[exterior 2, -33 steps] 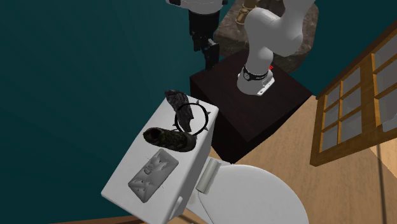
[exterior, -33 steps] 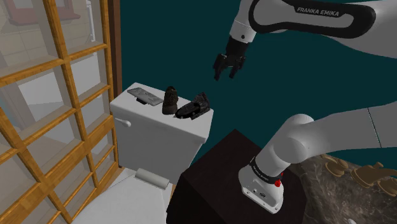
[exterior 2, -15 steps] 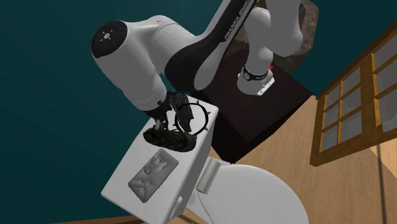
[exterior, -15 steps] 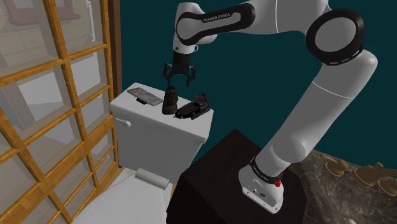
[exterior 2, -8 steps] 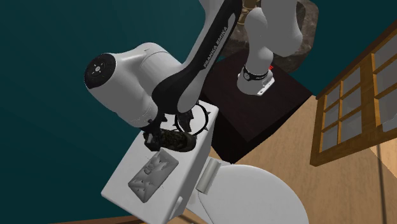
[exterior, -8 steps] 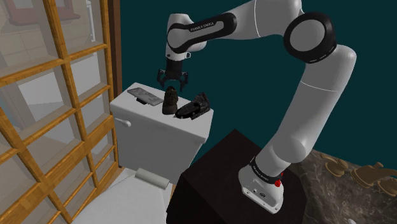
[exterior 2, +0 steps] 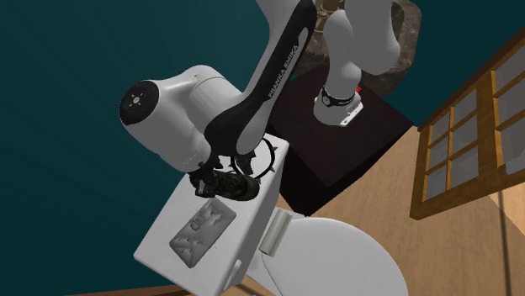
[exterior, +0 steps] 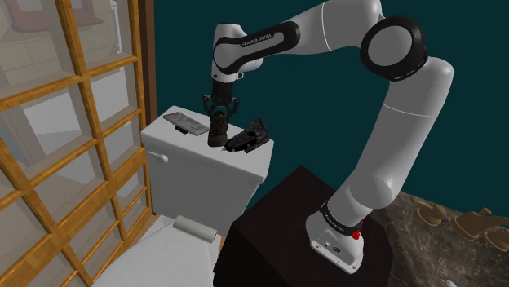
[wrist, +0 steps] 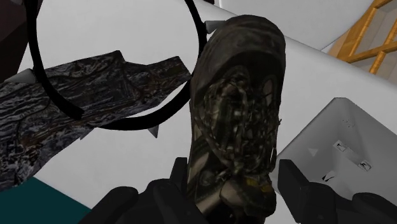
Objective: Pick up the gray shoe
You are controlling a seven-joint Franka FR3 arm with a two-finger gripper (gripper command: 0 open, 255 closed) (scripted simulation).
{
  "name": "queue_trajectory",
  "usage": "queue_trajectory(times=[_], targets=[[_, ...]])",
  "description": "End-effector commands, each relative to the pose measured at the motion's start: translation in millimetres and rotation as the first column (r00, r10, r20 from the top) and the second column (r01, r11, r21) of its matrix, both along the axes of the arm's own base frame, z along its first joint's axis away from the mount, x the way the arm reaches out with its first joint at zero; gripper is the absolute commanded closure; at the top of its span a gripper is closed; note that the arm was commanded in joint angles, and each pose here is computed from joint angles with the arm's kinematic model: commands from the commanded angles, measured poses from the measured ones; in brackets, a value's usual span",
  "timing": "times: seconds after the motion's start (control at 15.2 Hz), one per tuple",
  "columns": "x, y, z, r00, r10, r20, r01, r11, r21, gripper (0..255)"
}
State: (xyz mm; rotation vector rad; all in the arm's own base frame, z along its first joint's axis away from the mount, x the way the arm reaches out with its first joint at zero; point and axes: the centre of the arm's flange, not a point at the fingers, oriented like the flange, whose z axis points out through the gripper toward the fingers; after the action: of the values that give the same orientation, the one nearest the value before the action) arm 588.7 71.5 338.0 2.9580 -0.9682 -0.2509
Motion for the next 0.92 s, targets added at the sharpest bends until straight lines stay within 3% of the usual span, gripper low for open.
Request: queue_trajectory(times=[0.0, 0.4, 0.86], targets=[[0.1, -0.1, -1.0, 1.0, 0.0, 0.0, 0.0, 1.0, 0.0, 255], [-0.1, -0.2, -1.2, 1.0, 0.0, 0.0, 0.0, 1.0, 0.0, 255], [-0.1, -0.2, 35.8, 1.0, 0.0, 0.0, 0.0, 1.0, 0.0, 255]])
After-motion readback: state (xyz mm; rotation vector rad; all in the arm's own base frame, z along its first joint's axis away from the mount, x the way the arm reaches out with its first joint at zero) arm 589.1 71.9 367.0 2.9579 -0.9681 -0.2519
